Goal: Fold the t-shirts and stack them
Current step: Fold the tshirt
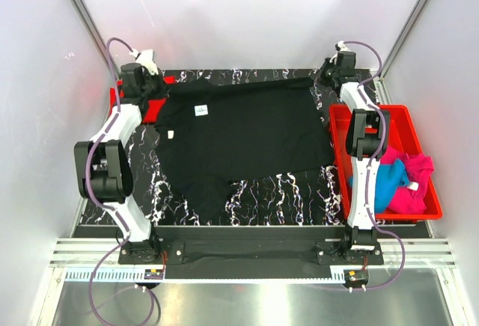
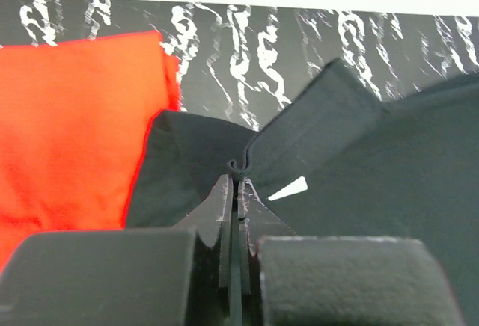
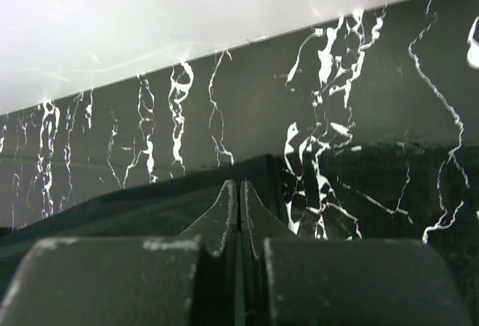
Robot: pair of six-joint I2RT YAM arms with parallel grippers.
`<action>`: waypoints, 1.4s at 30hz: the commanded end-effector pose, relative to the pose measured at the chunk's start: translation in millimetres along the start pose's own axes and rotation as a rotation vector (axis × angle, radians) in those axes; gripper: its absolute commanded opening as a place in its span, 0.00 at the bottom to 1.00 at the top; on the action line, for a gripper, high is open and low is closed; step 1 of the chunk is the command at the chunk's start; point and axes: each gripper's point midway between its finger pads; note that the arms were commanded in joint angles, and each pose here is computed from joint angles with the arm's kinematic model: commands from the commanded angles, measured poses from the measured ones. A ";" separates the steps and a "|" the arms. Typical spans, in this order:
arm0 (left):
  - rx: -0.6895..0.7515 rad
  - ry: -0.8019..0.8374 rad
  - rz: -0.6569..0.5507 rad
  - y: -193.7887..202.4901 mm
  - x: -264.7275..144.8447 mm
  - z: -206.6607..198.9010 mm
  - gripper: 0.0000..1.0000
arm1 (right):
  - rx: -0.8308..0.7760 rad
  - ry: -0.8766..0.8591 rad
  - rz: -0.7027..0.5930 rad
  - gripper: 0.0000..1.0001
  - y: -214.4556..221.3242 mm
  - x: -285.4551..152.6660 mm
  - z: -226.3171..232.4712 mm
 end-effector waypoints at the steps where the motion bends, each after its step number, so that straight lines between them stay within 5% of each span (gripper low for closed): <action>1: 0.034 0.045 -0.030 -7.0 -17.7 -11.3 0.00 | -0.030 -0.034 -0.045 0.00 -30.8 -22.9 24.5; 5: -0.006 0.127 0.077 22.0 -29.7 -29.0 0.00 | -0.024 -0.026 -0.017 0.00 -17.9 -24.6 18.2; 13: -0.083 0.009 0.225 56.5 -57.0 -20.8 0.00 | -0.028 -0.001 0.014 0.00 -3.4 -37.6 11.3; 42: -0.238 0.045 0.502 143.6 -98.1 -55.6 0.00 | -0.060 0.055 0.082 0.00 19.9 -65.6 0.0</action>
Point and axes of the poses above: each gripper's point midway between its finger pads, its own x axis out along the fingers, its own z axis along the line the jaws close on, y = z × x, and after that the axes turned 11 degrees about x, right-handed
